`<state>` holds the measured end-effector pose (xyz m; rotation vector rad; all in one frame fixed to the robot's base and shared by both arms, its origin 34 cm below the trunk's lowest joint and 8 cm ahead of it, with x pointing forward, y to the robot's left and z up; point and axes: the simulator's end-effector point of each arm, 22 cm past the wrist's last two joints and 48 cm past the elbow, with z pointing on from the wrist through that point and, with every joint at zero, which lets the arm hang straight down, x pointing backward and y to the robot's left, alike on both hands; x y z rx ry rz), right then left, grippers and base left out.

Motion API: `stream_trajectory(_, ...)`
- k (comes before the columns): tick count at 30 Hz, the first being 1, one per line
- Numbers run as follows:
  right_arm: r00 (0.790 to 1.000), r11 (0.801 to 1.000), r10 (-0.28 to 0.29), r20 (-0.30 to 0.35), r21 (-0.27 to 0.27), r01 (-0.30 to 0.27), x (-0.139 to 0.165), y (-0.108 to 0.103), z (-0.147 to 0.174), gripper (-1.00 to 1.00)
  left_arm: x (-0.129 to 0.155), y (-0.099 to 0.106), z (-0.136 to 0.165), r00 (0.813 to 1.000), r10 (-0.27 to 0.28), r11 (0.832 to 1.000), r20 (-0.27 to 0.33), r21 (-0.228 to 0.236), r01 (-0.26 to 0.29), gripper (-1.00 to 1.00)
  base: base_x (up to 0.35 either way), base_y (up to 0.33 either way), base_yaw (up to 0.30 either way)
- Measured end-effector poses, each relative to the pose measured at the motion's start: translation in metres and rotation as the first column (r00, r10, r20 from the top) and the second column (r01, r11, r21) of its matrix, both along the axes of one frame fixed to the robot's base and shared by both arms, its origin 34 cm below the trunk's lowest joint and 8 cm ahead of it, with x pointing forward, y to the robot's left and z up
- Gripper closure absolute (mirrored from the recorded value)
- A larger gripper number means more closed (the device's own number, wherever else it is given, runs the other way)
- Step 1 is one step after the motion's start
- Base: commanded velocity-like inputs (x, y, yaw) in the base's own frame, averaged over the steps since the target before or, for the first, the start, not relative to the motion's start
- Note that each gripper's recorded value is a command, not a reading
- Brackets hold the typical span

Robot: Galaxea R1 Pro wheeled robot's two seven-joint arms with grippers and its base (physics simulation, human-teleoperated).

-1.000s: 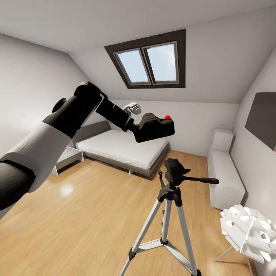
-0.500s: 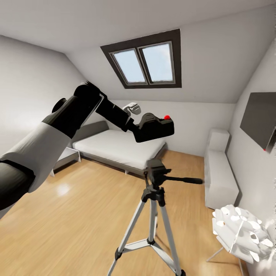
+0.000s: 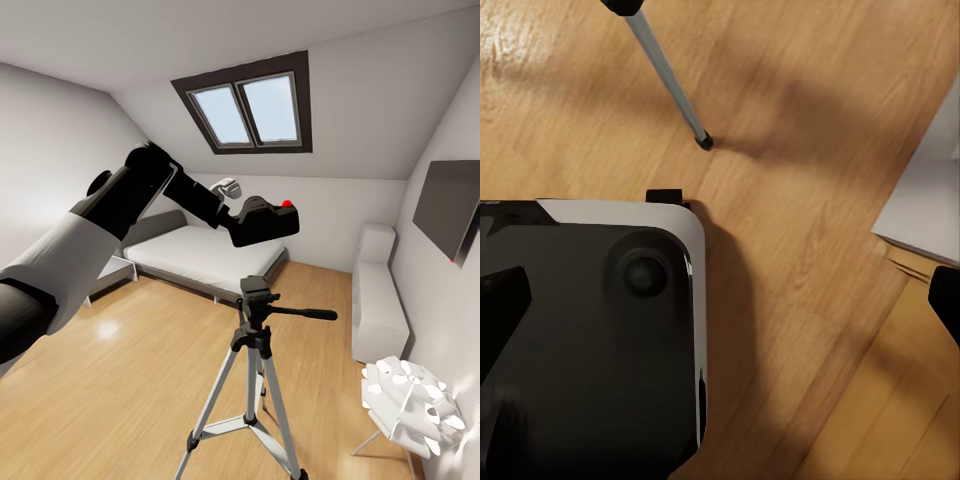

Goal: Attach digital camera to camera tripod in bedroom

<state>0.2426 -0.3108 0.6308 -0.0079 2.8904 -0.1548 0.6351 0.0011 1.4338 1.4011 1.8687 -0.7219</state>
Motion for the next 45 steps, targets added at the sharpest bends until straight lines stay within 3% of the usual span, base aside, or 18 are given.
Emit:
stream_trajectory(39,1.0,1.0,0.0,0.0,-0.001,0.0,0.0,-0.0003,0.0,-1.0,-0.0004,-0.0025,-0.0008,1.0,-0.002,1.0,0.002,0.003,0.002,1.0,-0.039,-0.029,0.0)
stream_trajectory(45,1.0,1.0,-0.001,0.0,-0.001,0.001,-0.0001,-0.0003,0.0,-1.0,0.0036,0.0043,-0.0034,1.0,0.014,1.0,0.002,0.012,-0.014,1.0,0.0,0.0,0.0)
